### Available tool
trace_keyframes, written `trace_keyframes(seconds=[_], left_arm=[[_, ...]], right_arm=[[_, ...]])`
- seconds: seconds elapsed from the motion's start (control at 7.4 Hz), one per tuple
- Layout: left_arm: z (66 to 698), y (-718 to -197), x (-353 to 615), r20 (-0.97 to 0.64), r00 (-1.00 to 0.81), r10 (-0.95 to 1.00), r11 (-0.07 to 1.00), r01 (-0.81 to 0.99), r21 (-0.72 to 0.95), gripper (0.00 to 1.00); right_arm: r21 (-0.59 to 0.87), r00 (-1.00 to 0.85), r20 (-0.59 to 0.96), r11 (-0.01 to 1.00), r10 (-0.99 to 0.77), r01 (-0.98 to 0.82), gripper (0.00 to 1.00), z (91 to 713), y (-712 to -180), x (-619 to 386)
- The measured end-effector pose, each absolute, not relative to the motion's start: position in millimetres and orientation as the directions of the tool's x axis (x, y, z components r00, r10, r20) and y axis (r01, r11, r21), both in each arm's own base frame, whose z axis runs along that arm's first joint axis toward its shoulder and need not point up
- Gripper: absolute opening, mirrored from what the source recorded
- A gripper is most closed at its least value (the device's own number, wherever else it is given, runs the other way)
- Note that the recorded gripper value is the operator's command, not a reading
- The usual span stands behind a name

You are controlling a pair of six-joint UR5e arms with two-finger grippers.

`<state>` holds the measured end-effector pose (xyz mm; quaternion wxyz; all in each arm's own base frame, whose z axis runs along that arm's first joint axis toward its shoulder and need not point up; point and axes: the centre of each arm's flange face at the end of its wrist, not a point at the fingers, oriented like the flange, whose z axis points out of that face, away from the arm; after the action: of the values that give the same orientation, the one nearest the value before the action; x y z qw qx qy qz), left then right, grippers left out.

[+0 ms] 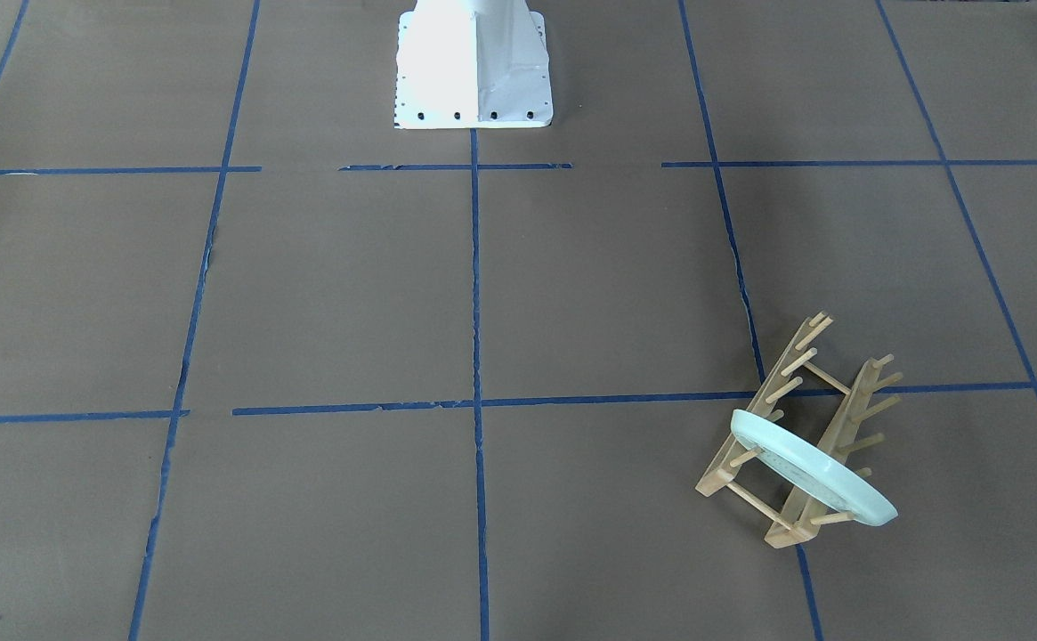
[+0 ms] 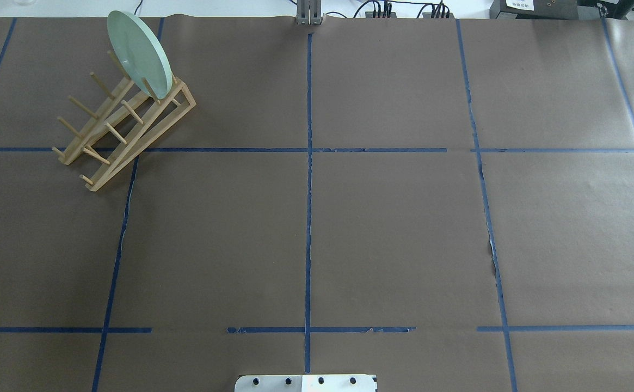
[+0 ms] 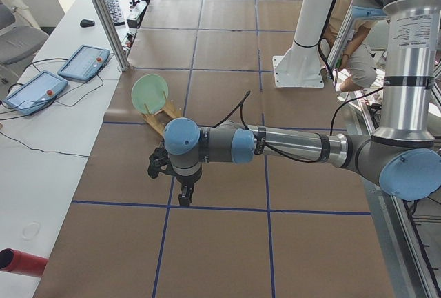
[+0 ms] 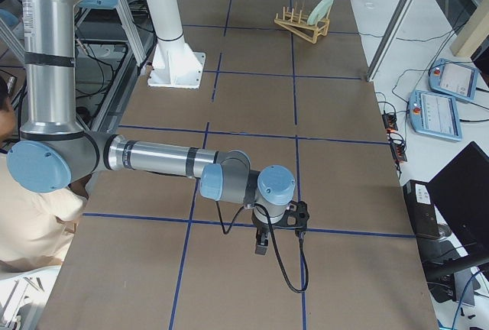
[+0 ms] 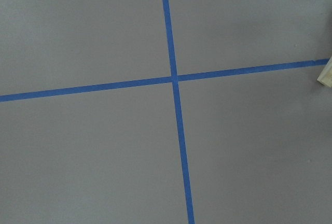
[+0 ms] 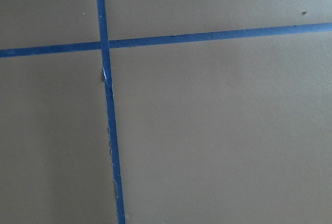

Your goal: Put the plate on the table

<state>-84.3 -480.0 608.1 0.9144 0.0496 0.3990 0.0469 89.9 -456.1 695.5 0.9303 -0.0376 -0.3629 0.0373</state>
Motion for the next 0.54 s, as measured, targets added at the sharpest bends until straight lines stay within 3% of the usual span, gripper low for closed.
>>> trace_keyframes(seconds=[0.54], left_arm=[[599.2, -481.6, -81.5, -0.723, 0.676, 0.142, 0.988, -0.052, 0.146, 1.00]], right_arm=[[-0.097, 0.734, 0.672, 0.994, 0.097, -0.042, 1.00, 695.7, -456.0, 89.9]])
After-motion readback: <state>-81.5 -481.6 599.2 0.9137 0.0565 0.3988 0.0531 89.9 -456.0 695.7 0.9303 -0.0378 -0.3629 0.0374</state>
